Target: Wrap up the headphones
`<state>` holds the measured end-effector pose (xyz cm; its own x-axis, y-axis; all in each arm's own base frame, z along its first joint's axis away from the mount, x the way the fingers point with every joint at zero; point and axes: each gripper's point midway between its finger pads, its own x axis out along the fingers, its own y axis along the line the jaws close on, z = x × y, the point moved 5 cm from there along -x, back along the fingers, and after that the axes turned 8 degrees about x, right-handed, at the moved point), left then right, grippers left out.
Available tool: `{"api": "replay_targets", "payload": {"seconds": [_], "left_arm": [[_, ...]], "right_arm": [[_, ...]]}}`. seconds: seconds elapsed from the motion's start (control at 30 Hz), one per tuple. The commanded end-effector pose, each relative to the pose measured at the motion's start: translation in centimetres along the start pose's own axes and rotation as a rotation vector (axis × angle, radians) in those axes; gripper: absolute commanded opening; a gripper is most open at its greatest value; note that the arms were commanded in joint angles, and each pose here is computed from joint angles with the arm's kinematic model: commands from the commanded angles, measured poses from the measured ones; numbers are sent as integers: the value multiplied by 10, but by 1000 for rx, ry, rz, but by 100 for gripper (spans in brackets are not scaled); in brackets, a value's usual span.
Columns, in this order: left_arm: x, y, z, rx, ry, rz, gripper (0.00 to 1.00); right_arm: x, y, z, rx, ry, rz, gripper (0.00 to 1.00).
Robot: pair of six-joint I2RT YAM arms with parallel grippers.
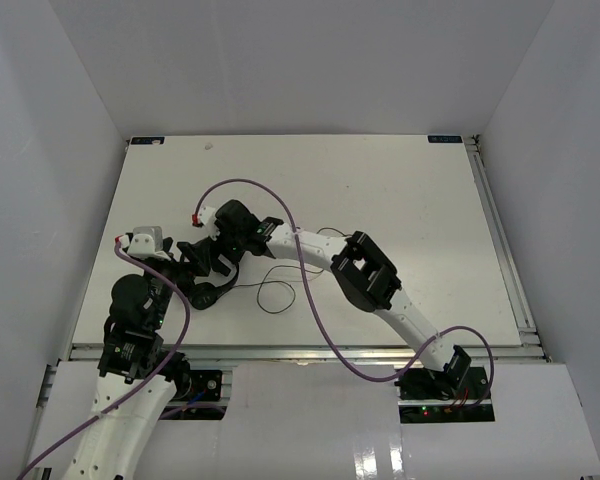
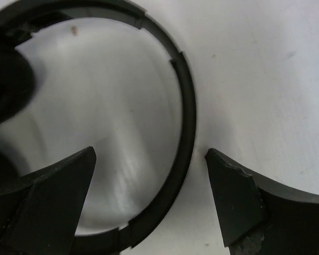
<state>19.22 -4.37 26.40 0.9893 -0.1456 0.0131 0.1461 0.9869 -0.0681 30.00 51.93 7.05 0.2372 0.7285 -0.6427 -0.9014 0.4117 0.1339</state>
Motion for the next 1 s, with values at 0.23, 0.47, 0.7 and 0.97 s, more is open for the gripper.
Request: {"api": "replay_targets", "payload": {"seconds": [0.23, 0.47, 0.7, 0.97], "left_arm": [[-1, -1, 12, 7, -30, -8, 98], [-2, -2, 12, 5, -31, -13, 98], [-2, -3, 12, 4, -33, -22, 98], [-2, -4, 12, 7, -33, -28, 98]], "right_arm": [[18, -8, -9, 27, -23, 52, 59], [18, 3, -26, 57, 16, 117, 52], [20, 19, -38, 29, 45, 211, 46], [19, 5, -69, -39, 126, 125, 25]]}}
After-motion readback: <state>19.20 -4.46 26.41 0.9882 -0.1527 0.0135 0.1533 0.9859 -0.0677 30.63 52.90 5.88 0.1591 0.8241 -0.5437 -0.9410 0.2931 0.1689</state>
